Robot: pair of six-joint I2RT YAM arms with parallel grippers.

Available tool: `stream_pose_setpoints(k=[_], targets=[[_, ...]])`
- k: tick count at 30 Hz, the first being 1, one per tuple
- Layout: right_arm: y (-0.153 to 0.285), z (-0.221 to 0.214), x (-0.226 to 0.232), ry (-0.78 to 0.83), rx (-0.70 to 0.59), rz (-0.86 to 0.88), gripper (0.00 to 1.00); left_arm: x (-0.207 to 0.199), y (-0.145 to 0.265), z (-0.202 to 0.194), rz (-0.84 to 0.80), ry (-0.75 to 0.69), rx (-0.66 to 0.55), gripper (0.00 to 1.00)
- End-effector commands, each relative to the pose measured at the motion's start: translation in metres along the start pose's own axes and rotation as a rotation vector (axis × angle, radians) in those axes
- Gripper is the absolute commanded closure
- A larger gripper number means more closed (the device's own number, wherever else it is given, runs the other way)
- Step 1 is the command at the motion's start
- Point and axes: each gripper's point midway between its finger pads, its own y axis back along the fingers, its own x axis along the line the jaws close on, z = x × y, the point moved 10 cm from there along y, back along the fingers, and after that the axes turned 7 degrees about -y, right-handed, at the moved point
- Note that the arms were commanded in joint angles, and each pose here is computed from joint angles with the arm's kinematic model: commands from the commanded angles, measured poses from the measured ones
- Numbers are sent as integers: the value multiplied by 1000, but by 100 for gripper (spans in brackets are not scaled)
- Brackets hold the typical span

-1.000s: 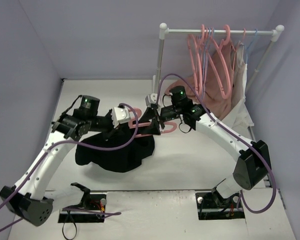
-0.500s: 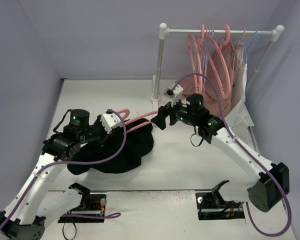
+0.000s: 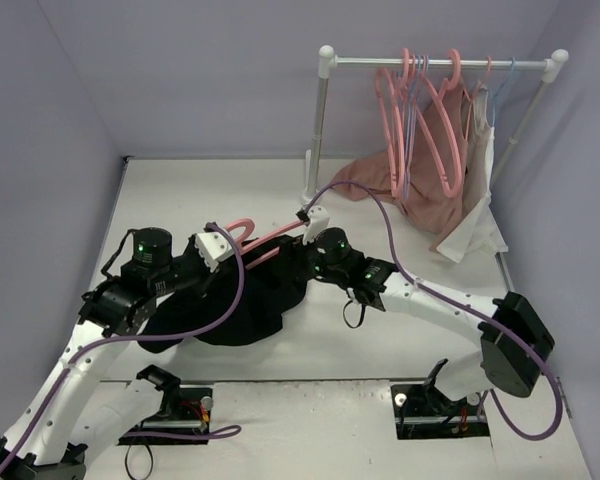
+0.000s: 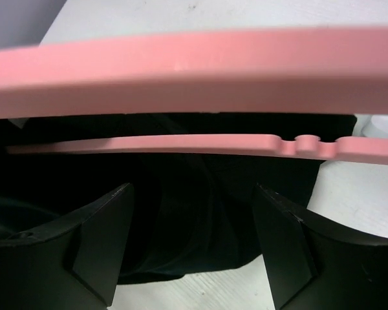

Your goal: Place the t-shirt on the hanger

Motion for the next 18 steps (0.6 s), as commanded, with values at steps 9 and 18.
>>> stream_pose_setpoints(k=[9, 18], targets=[[-35, 0, 36, -12, -123, 12, 30, 10, -3, 16, 63, -13, -88, 100], [-47, -14, 23, 7, -134, -105, 49, 10, -3, 17, 62, -7, -91, 100]])
